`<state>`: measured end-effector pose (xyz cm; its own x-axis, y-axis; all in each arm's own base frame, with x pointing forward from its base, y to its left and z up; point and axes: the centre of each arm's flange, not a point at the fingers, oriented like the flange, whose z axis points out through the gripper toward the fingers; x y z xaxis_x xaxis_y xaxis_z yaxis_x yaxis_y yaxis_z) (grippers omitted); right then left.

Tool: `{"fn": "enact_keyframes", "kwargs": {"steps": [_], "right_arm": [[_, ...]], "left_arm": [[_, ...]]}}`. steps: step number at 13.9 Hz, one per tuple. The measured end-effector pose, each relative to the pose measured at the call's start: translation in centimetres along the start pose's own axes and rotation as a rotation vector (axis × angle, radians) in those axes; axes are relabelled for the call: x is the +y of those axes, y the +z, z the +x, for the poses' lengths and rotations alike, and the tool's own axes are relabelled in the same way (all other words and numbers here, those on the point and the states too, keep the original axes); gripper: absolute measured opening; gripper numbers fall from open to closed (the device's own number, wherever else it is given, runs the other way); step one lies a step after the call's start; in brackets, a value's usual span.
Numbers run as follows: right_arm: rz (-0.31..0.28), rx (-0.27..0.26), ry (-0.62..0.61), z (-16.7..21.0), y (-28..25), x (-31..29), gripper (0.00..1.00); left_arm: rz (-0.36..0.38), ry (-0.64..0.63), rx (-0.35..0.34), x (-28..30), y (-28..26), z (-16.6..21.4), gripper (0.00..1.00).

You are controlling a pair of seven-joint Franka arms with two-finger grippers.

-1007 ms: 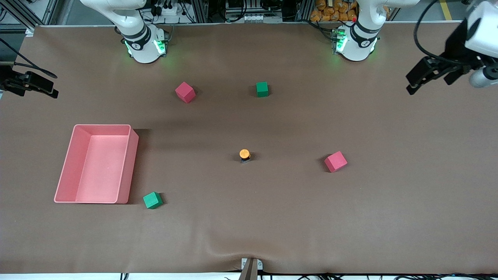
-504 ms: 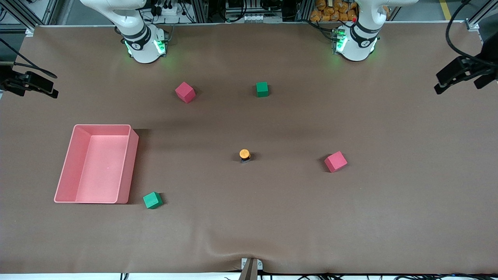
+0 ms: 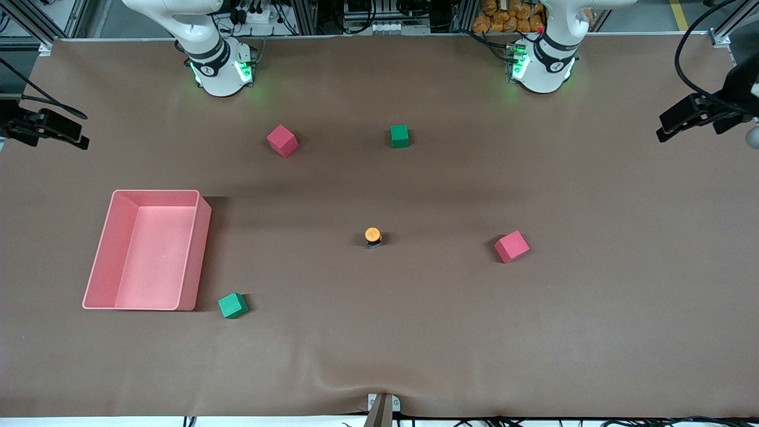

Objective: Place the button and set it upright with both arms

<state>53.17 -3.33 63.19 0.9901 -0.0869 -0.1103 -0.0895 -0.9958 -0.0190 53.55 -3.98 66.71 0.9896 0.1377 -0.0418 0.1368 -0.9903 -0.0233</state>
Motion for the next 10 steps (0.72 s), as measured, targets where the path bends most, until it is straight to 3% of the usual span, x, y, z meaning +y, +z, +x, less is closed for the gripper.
{"fn": "enact_keyframes", "kwargs": {"steps": [10], "right_arm": [[0.000, 0.000, -0.008, 0.0, 0.0, 0.1, 1.00]], "left_arm": [[-0.006, 0.012, 0.031, 0.3, -1.1, -2.0, 1.00]]}}
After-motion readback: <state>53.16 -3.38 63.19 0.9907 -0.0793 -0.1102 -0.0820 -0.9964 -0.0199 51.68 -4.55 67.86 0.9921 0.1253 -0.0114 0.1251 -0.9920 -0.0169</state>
